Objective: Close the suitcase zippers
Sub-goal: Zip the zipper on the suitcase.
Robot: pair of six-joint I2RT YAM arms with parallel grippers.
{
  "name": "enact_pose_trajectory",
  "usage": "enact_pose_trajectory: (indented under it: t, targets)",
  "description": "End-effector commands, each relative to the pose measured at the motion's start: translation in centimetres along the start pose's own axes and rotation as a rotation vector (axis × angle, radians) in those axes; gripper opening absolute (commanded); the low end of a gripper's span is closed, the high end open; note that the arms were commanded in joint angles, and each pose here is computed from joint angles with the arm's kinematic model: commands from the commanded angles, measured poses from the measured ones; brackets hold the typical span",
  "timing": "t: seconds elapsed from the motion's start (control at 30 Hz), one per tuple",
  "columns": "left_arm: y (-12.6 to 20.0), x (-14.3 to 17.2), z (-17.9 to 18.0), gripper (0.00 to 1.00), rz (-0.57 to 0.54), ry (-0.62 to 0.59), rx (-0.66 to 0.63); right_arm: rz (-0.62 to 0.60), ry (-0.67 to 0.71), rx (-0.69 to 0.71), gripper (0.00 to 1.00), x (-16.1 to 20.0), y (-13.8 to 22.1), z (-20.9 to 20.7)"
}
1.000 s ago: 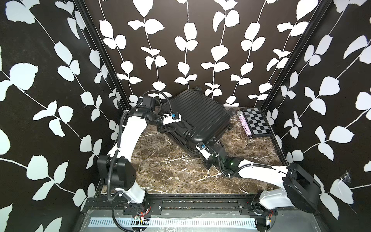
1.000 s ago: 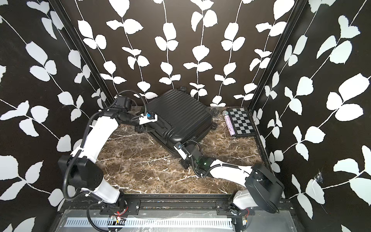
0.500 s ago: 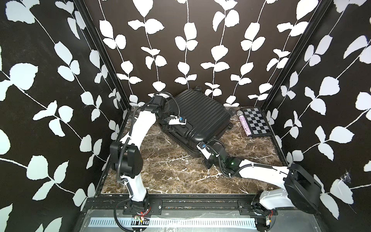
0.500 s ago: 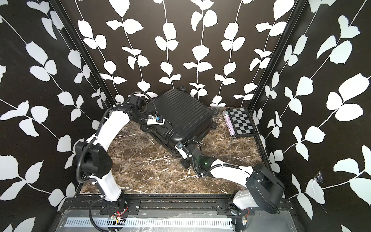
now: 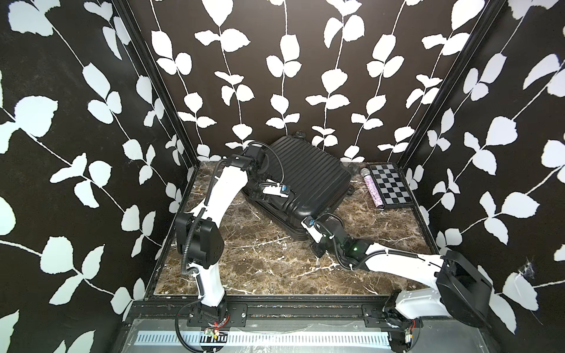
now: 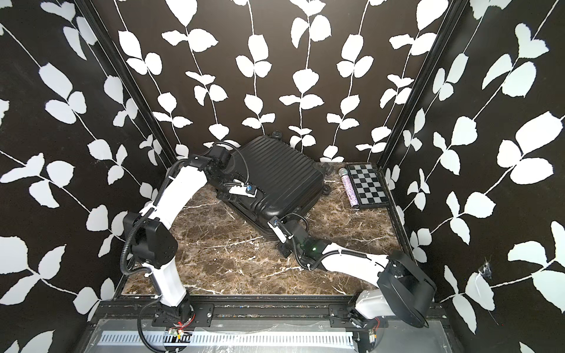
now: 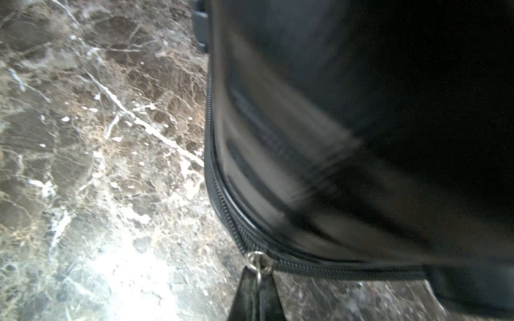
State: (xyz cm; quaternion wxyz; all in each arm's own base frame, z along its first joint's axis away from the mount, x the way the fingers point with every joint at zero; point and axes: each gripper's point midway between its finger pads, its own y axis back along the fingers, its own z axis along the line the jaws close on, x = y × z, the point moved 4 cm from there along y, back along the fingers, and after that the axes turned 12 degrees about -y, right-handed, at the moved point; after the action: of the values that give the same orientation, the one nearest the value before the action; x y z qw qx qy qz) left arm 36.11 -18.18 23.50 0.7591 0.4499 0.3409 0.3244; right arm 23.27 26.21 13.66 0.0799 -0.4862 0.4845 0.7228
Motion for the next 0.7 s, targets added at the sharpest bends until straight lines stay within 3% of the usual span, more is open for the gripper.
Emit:
enact_pose_trajectory:
  t: [0.0,0.33,0.67]
  targets:
    - [1.1,-1.1,-6.3,0.48,-0.007,0.115,0.246,-0.13,-0.11,0.117,0.0,-2.7,1.1,-2.8]
    - [3.0,-4.3,-9.3,0.44,-0.007,0.169,0.279,-0.126,-0.171,0.174,0.0,-2.3,2.1,-5.6]
    - [0.7,-4.2,-9.2,0.59,0.034,0.202,0.236,-0.099,-0.159,0.134,0.0,-2.0,1.9,-5.5]
